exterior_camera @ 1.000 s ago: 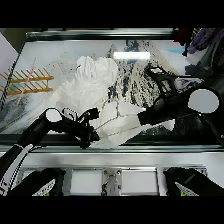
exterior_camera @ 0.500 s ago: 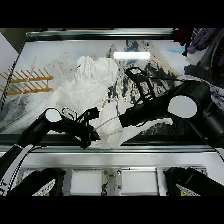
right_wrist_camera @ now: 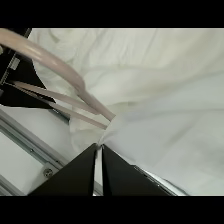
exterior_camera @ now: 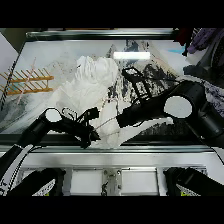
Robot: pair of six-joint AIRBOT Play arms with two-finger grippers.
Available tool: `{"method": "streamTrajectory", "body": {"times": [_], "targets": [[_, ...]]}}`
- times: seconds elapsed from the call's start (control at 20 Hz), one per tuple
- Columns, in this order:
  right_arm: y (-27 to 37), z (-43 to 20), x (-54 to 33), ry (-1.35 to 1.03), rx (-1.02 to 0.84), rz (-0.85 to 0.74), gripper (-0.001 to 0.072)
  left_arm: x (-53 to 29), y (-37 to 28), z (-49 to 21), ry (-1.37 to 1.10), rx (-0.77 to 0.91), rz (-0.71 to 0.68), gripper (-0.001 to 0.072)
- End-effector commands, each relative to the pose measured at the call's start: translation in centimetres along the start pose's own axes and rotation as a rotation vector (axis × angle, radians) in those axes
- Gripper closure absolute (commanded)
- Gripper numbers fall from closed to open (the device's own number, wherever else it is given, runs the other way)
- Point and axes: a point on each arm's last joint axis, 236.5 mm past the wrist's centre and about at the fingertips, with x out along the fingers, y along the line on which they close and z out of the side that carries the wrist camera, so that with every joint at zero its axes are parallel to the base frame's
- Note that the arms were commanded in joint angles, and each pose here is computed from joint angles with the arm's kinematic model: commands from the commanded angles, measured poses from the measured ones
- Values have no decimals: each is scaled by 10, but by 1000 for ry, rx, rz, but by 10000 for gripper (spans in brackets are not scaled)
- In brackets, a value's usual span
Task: Fold the clothes and pants, and hang the long-sleeved shirts on hangers.
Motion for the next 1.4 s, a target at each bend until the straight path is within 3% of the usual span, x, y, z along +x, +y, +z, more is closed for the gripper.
{"method": "streamTrajectory", "body": {"times": [0.0,0.05,0.25,0.45,0.55,0.85,0.95,1.05,1.35], "targets": [[-10,-2,-12,-7,-34,-14,301,0,0,0,1,1,-1,693],[-16,1,-19,-28,-27,-20,156,0,0,0,1,1,-1,693],[-25,1,-42,-54,-76,27,176,0,-1,0,1,1,-1,693],[-33,-12,-73,-28,-201,271,176,0,-1,0,1,1,-2,693],[-46,17,-95,-189,-173,369,176,0,-1,0,2,1,-5,693],[-87,68,-132,-465,-68,356,175,0,-4,-2,9,2,-16,693],[-99,57,-127,-462,-263,302,175,0,-4,-2,9,1,-16,693],[-107,26,-118,-401,-397,370,175,0,-4,-2,9,2,-16,693],[-166,-33,-79,-416,-425,520,175,0,-4,-2,9,2,-17,693]]}}
